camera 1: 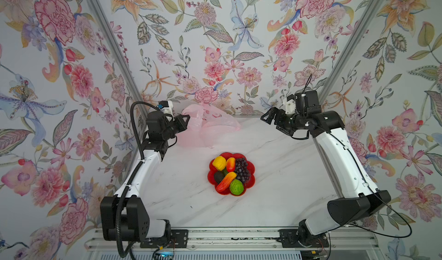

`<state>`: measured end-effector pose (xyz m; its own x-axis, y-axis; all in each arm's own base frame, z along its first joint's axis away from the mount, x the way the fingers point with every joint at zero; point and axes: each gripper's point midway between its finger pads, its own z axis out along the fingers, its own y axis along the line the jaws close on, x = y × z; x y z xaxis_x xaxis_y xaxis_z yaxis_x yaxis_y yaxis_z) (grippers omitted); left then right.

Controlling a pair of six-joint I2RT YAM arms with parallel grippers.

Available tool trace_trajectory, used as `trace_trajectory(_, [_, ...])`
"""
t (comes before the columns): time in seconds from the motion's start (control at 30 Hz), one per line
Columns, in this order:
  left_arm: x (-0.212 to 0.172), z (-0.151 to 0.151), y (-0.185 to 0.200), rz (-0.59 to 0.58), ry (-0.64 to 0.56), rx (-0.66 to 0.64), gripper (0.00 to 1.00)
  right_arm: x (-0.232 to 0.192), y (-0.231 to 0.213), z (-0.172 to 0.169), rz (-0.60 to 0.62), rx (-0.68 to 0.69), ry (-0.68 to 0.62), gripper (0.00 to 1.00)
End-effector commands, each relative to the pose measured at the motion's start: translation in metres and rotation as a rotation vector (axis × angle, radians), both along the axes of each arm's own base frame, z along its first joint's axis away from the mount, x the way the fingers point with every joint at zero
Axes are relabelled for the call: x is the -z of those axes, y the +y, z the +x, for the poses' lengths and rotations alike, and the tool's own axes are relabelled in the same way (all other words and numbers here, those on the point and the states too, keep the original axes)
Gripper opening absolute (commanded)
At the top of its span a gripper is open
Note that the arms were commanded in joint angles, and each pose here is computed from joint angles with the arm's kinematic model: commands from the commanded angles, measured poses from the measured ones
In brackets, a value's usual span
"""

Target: Place the fruits into the plastic bag

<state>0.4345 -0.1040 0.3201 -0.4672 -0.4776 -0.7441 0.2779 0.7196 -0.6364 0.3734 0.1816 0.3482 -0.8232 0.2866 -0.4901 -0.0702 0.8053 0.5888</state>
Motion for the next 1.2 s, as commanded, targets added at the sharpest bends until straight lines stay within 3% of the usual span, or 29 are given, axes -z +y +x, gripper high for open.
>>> trace_trajectory(0.0, [-0.024,-0.019,-0.004,0.013,-0.081,0.022,0.0,0.002,0.02,0.004,0.009,-0.078,0.001,0.99])
trace_trajectory(0.3, [-0.023,-0.037,-0.003,0.028,-0.082,0.032,0.0,0.049,0.053,0.011,0.026,-0.16,0.138,0.99])
trace_trajectory(0.7, [-0.043,-0.039,-0.011,-0.028,-0.113,0.07,0.0,0.081,0.113,0.001,0.153,-0.427,0.142,0.99])
trace_trajectory(1.17, [-0.073,-0.038,-0.019,-0.123,-0.163,0.117,0.0,0.147,0.109,0.001,0.153,-0.48,0.231,0.99])
